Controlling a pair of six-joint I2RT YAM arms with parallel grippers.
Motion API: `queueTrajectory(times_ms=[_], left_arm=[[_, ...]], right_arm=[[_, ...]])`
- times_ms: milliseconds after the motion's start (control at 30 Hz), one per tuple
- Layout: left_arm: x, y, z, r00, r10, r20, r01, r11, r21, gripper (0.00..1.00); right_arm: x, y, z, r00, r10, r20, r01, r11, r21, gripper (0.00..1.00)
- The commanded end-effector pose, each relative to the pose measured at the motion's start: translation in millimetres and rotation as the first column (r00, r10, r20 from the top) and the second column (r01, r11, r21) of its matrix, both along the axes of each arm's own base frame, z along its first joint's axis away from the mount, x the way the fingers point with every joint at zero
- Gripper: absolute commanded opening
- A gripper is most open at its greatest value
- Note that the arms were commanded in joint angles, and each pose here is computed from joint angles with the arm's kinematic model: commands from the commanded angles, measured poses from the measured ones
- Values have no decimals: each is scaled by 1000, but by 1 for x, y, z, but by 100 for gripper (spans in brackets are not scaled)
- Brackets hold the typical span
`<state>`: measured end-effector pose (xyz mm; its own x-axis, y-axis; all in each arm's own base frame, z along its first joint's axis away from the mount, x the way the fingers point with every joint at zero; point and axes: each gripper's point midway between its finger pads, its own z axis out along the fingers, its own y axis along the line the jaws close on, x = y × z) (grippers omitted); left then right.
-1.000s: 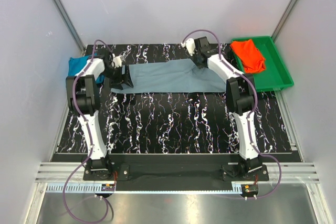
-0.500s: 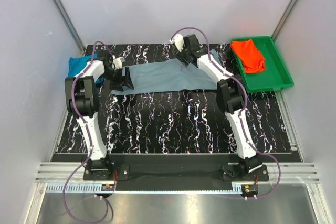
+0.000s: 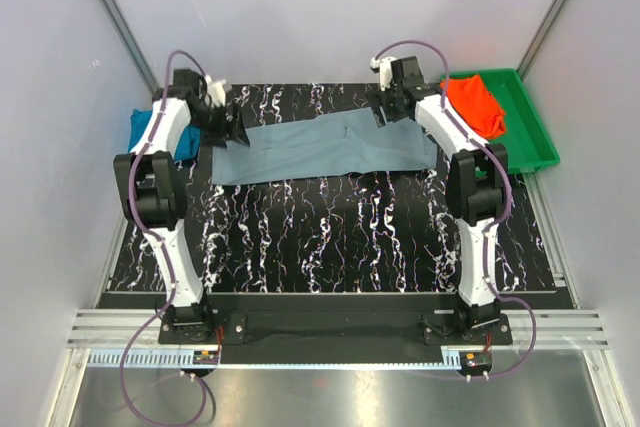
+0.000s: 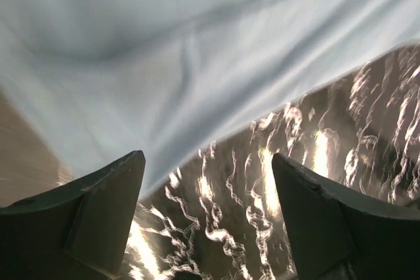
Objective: Fold and stack the t-shirts
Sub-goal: Fold the tshirt
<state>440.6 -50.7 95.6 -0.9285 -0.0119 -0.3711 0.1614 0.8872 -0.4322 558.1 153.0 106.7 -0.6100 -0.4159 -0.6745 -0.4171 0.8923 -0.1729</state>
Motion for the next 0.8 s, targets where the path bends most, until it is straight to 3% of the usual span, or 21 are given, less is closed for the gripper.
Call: queueTrajectory(times_ms=[0, 233, 433, 767], left_arm=[[39, 9, 47, 986, -34, 162, 26, 998, 50, 85], [80, -4, 27, 975, -87, 207, 70, 994, 88, 87], [105, -8, -2, 968, -128, 215, 95, 983, 159, 88], [93, -3, -34, 988, -95, 121, 73, 982, 172, 90]], right_arm=[[-23, 26, 37, 998, 15, -67, -2, 983, 186, 78], [-19, 29, 1, 983, -24, -184, 76, 957, 281, 78], [-12, 16, -18, 954, -75, -291, 193, 896, 401, 78], [-23, -19, -50, 876, -160, -455, 372, 826, 424, 77]])
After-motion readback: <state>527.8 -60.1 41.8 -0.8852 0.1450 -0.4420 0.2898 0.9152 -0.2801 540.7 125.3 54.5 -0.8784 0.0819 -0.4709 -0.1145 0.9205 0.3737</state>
